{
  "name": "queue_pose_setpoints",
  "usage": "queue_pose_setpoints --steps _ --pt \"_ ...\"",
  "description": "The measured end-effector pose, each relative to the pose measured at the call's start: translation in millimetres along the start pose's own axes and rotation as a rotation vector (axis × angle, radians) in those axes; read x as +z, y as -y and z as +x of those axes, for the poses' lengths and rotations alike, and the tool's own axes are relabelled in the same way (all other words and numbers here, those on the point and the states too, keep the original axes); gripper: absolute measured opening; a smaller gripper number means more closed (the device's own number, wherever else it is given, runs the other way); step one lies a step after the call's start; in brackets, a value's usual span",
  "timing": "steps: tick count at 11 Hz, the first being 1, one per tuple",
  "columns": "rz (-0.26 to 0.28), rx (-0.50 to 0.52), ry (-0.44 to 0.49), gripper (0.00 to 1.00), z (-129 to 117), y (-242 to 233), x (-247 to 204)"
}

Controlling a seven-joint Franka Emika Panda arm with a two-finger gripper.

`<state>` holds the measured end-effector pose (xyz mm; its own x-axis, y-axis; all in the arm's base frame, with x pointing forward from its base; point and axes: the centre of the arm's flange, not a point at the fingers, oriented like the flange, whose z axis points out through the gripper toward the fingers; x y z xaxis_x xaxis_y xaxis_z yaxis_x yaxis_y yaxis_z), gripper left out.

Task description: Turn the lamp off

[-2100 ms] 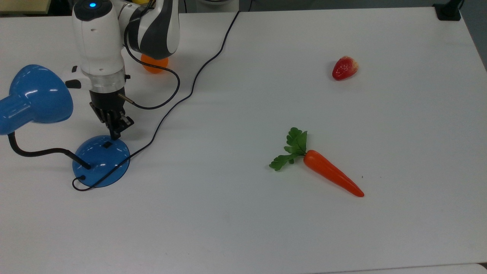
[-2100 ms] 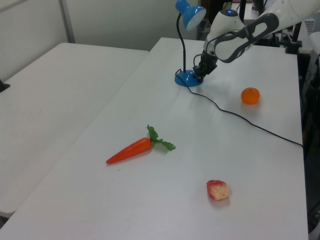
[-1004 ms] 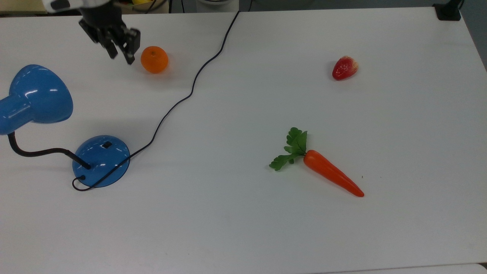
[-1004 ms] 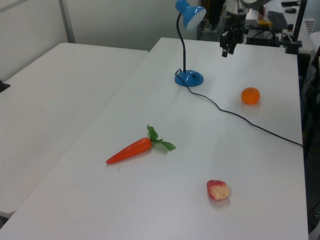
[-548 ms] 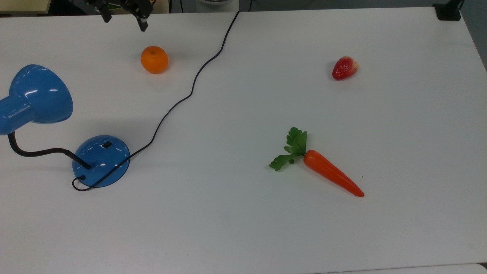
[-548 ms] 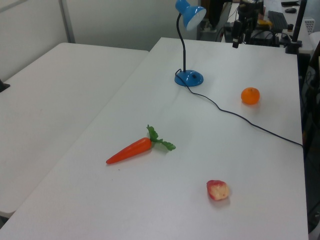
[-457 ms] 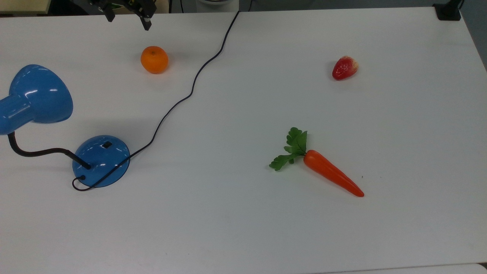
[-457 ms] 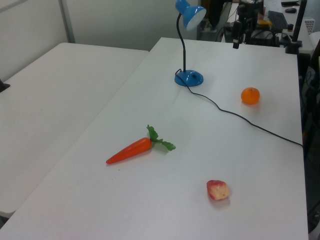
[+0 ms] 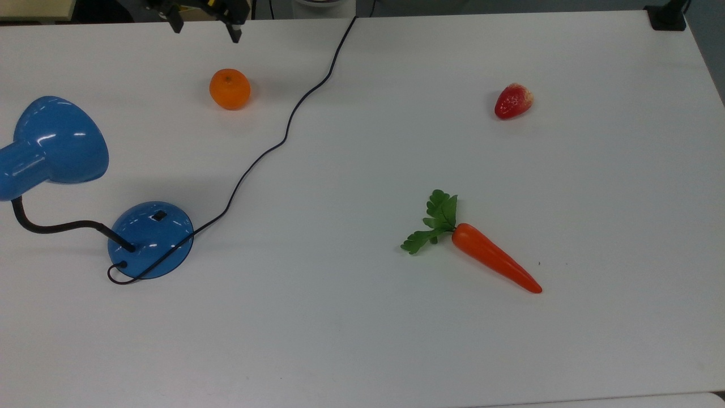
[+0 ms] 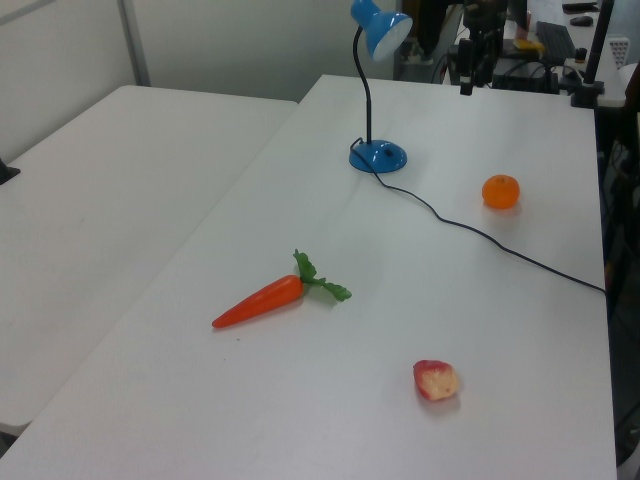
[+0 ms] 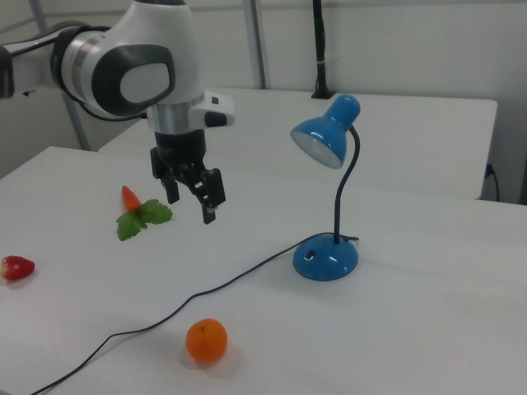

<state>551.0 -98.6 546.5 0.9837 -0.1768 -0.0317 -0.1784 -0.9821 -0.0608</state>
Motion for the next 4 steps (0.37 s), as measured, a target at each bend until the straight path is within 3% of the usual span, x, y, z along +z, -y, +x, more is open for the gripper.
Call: queue_pose_setpoints --steps 4 --pt "0.003 -0.026 0.026 1.00 -9.9 9.6 -11.0"
